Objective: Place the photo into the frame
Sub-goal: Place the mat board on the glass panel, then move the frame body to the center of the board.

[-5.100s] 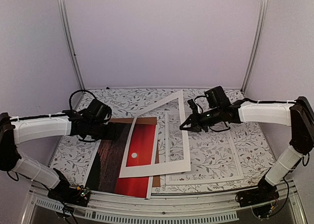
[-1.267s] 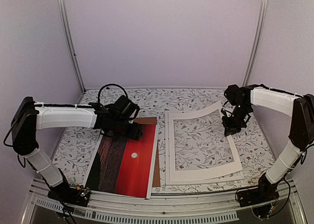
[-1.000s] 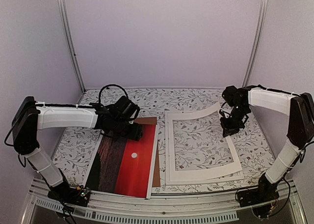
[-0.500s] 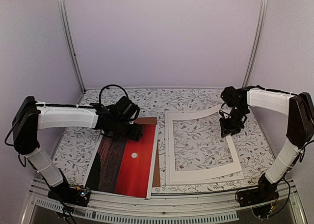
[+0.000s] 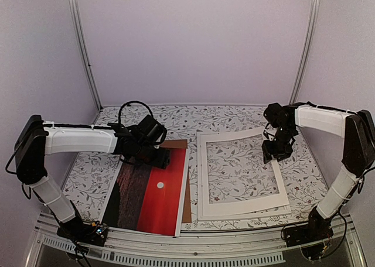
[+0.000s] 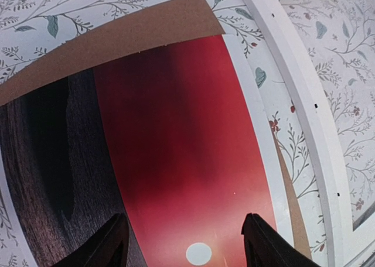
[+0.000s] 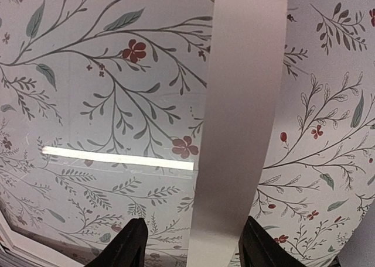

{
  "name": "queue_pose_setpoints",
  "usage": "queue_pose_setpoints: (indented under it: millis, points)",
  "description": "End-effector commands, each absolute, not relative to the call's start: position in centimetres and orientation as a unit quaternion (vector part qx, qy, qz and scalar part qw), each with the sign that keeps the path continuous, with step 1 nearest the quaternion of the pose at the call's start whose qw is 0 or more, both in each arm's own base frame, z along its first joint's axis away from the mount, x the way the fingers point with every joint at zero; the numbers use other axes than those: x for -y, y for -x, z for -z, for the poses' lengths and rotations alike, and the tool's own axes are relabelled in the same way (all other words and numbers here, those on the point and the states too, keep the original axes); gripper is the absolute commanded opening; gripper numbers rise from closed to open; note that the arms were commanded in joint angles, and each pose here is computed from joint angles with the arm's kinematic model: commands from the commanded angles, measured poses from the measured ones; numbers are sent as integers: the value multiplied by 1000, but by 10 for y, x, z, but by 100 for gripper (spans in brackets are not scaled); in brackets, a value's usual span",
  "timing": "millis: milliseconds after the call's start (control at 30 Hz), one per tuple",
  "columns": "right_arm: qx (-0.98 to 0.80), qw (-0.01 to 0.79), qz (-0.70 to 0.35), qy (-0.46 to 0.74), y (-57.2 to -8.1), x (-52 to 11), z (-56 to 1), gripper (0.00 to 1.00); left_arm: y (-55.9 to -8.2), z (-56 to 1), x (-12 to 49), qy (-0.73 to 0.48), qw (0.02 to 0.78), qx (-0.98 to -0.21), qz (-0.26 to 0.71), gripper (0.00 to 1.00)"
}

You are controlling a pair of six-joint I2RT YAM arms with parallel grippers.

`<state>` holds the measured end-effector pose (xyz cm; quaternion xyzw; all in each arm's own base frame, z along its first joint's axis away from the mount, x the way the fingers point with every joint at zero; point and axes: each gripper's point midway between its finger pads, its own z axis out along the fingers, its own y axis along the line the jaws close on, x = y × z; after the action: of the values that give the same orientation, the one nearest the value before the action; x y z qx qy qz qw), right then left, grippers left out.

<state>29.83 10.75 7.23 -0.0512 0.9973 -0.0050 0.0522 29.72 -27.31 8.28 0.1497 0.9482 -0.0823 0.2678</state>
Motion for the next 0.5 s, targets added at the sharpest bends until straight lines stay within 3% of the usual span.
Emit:
queue_pose_setpoints:
  millis: [0, 467]
  points:
    - [-997, 62, 16, 45, -298, -105, -74, 57, -298, -86, 279, -155, 272, -946, 79, 69]
    - [-993, 110, 25, 19, -318, -96, -81, 69, -298, -88, 274, -151, 278, -946, 68, 71]
